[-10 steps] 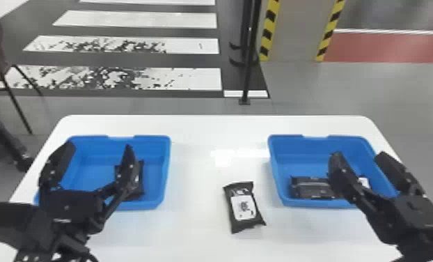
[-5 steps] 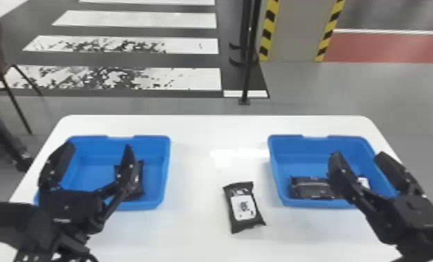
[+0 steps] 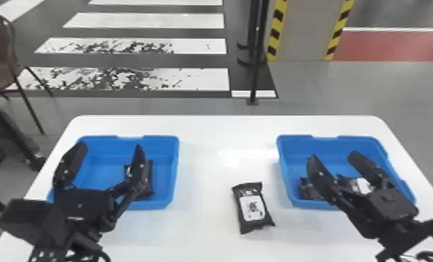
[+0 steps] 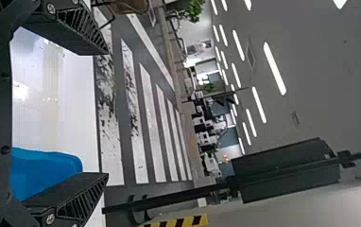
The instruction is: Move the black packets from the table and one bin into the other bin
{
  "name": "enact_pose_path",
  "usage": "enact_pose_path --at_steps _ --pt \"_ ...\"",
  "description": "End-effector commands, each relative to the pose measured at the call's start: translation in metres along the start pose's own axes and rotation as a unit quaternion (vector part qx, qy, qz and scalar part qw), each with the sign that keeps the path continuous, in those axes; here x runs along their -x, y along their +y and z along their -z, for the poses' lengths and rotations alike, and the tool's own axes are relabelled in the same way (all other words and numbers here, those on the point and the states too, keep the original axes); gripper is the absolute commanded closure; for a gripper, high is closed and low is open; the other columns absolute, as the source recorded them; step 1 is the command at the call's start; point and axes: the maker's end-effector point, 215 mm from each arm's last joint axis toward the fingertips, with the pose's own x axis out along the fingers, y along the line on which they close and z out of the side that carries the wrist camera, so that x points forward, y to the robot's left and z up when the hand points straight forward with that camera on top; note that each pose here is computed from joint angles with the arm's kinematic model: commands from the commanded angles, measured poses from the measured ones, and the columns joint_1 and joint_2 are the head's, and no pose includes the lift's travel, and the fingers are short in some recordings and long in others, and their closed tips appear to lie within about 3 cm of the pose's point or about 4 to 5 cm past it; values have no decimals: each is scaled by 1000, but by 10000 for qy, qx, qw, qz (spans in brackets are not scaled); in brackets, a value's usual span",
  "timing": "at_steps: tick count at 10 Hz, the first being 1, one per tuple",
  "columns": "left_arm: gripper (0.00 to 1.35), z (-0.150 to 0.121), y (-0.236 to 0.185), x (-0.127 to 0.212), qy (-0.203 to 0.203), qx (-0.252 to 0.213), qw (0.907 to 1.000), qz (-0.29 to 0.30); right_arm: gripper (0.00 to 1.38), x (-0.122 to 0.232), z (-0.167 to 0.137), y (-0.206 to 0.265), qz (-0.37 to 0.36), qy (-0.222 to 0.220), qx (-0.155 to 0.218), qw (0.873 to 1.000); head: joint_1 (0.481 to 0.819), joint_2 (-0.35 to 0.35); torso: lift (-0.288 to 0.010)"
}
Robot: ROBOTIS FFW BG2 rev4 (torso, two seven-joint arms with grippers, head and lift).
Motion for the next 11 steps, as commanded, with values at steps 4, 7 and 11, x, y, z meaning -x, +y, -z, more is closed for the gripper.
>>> enact_pose_path --at_steps 4,7,11 --pt "96 6 -1 -2 112 66 9999 -4 101 -63 71 42 -810 1414 390 9859 695 87 -110" --pt "96 12 -1 -2 209 138 9997 1 101 -78 123 64 -1120 2500 738 9589 695 151 -110" --pt "96 16 -4 -3 269 196 9994 47 101 -68 172 64 -1166 3516 771 9257 695 185 -110"
